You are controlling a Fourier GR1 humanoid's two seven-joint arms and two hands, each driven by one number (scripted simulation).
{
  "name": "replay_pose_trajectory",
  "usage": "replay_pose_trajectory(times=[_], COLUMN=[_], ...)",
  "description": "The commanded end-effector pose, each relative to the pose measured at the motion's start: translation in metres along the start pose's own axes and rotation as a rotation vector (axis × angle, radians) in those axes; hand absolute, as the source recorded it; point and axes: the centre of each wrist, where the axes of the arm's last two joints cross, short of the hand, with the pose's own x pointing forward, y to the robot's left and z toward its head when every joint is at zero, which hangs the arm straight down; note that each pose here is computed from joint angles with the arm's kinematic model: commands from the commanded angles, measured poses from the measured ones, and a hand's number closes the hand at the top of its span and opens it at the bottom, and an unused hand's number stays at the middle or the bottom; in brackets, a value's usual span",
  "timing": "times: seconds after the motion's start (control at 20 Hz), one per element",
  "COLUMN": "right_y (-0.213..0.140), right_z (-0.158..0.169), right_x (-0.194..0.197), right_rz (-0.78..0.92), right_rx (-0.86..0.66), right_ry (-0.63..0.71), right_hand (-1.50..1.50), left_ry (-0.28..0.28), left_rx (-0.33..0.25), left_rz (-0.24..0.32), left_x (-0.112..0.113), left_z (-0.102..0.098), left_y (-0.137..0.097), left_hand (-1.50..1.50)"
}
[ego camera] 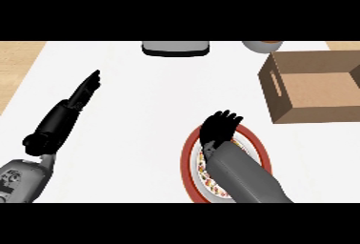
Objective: Pick the croissant from the plate and place it in the cardboard box
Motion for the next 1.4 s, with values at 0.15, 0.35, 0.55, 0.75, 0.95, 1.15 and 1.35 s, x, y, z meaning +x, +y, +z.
replay_pose_trajectory(times=[0.15, 0.35, 0.55, 0.75, 0.95, 1.15, 1.35], right_y=[0.01, 0.019, 0.013, 0.022, 0.018, 0.013, 0.003], right_z=[0.003, 0.008, 0.003, -0.009, 0.08, 0.119, 0.119], right_x=[0.005, 0.006, 0.01, -0.017, 0.006, -0.01, -0.055], right_rz=[0.092, 0.127, 0.164, 0.205, 0.143, 0.099, 0.091], right_rx=[0.015, -0.096, -0.165, -0.225, -0.266, -0.365, -0.527], right_ry=[0.14, 0.069, 0.065, -0.259, -0.984, -1.404, -1.645], right_hand=[1.5, 1.5, 1.5, 1.5, 1.5, 1.5, 1.5], left_ry=[0.001, -0.006, -0.004, -0.022, -0.008, -0.008, 0.013], left_rx=[0.002, -0.001, 0.011, -0.002, -0.02, -0.012, 0.023], left_rz=[0.01, 0.002, 0.002, 0.002, 0.005, 0.012, -0.002], left_x=[-0.003, 0.007, -0.011, 0.0, 0.001, 0.002, -0.004], left_z=[0.003, -0.008, 0.004, -0.004, -0.002, -0.001, 0.004], left_y=[0.008, -0.005, 0.003, -0.012, -0.008, -0.005, 0.003], left_hand=[0.0, 0.0, 0.0, 0.0, 0.0, 0.0, 0.0])
